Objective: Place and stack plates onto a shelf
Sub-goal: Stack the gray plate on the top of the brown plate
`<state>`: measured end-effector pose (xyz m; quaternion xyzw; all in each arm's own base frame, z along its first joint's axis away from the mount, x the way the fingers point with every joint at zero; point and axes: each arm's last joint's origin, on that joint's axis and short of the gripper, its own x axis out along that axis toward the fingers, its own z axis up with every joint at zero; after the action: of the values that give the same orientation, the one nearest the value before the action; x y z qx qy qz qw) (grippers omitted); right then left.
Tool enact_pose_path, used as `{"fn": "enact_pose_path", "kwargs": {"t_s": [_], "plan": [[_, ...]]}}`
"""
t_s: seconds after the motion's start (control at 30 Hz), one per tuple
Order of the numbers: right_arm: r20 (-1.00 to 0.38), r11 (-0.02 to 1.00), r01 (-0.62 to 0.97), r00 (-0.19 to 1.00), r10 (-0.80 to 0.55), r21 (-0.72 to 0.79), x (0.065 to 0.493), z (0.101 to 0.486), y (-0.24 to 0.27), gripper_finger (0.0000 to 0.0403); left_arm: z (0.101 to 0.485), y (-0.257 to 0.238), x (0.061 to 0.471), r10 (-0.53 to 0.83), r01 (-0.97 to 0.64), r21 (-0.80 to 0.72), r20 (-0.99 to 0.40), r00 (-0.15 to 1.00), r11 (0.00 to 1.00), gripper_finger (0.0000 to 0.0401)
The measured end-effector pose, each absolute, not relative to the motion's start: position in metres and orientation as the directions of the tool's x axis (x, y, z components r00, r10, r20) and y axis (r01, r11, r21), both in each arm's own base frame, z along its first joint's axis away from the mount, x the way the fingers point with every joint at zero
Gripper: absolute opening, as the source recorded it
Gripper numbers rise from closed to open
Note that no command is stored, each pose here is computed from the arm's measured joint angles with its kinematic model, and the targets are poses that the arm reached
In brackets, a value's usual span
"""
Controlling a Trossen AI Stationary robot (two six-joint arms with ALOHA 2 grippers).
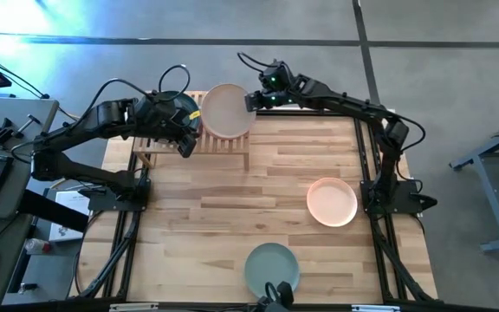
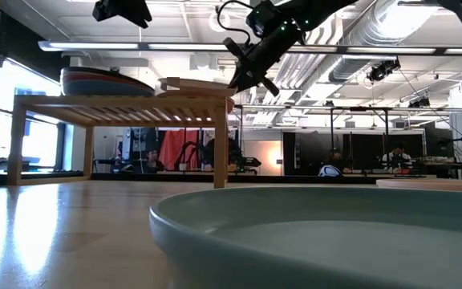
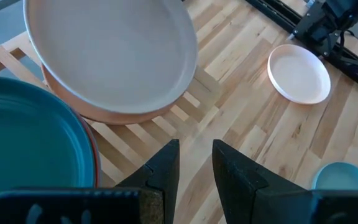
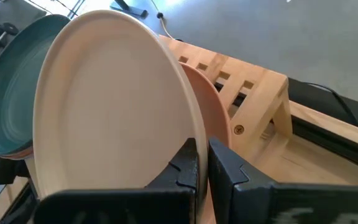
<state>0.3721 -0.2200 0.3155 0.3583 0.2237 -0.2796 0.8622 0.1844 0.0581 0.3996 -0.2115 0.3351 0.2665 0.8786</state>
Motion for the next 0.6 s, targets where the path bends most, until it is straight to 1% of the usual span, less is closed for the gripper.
{"fn": "enact_pose_path", "kwargs": {"t_s": [0.6], "plan": [[-0.593,0.589,0.634,0.747,-0.299,0.502,0.3727,0.3129,-0.2204,0.0,0.3988,0.0579,0.1837,0.323,-0.61,-0.189,-0.71,0.626,0.769,0.0085]]}}
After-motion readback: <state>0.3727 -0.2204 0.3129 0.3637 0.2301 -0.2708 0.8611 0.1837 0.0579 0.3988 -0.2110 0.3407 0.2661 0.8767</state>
